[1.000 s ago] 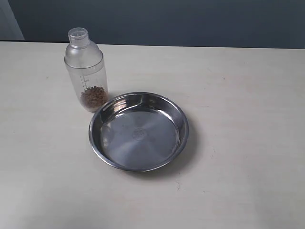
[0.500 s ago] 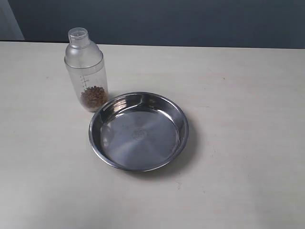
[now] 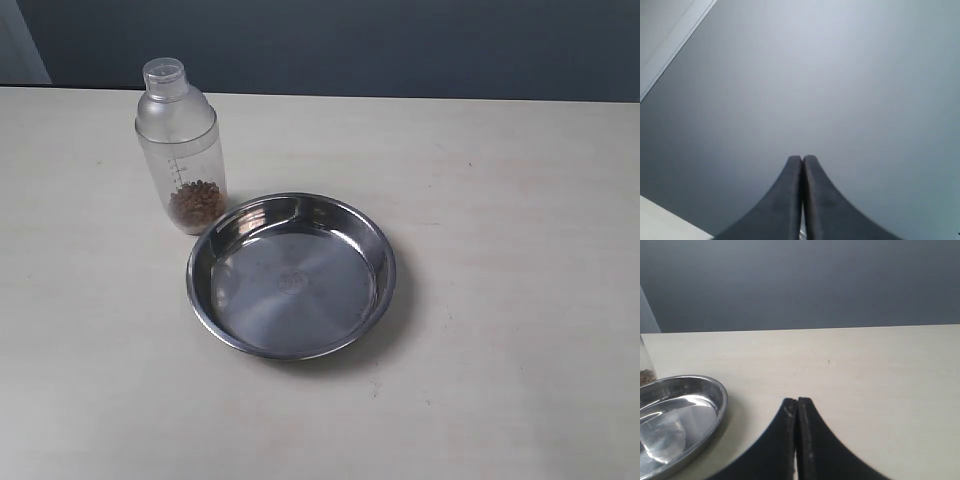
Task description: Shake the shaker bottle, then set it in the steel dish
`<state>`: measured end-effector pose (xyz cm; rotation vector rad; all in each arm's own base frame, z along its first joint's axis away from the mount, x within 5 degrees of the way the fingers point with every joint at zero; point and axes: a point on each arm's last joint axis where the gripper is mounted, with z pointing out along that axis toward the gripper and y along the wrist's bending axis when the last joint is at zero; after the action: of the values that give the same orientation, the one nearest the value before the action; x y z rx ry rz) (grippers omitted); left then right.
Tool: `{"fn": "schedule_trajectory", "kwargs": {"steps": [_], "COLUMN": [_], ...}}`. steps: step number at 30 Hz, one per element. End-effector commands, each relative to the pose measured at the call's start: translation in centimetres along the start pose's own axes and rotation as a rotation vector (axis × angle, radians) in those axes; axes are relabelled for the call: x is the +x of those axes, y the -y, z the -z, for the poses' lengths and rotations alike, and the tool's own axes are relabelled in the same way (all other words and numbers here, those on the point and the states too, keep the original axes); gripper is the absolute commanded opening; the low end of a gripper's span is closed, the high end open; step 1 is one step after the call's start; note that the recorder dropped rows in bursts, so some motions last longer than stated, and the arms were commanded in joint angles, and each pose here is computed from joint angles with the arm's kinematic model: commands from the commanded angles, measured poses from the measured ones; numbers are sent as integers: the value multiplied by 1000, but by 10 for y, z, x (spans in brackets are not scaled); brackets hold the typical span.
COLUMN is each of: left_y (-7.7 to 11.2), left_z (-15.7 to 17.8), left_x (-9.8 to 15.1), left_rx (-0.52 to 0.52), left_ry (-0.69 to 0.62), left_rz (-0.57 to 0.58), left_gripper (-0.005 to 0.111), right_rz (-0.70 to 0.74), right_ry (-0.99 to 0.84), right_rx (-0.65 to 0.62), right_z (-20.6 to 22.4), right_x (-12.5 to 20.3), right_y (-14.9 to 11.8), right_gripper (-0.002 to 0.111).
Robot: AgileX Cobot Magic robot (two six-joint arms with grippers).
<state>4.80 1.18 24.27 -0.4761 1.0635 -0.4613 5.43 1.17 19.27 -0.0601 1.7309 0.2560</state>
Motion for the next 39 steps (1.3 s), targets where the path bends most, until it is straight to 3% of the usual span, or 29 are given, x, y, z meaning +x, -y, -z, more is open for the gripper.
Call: {"fn": "schedule_trajectory", "kwargs": {"steps": [1, 15, 18, 21, 25, 30, 35, 38, 39], "left_y": [1, 7, 9, 25, 42, 50, 57, 62, 63], "left_z": [1, 4, 3, -6, -34, -75, -108, -124, -129], "left_x": [-7, -25, -27, -36, -41, -38, -31, -25, -20], "left_rx": [21, 86, 88, 100, 89, 45, 73, 102, 134], "left_ry": [76, 279, 267, 171, 16, -144, -263, -341, -388], "left_rz": [35, 62, 61, 3, -166, -282, -432, -407, -454], "left_gripper": [0, 0, 0, 0, 0, 0, 1, 14, 24], "right_rz": [-1, -1, -1, -1, -1, -1, -1, -1, -1], "right_ry": [14, 11, 11, 11, 11, 11, 14, 14, 14], "right_rx": [3, 3, 3, 3, 3, 3, 3, 3, 3], "right_z": [0, 0, 0, 0, 0, 0, 0, 0, 0], "right_x": [0, 0, 0, 0, 0, 0, 0, 0, 0], "right_y": [0, 0, 0, 0, 0, 0, 0, 0, 0], "right_gripper": [-1, -1, -1, -1, -1, -1, -1, -1, -1]}}
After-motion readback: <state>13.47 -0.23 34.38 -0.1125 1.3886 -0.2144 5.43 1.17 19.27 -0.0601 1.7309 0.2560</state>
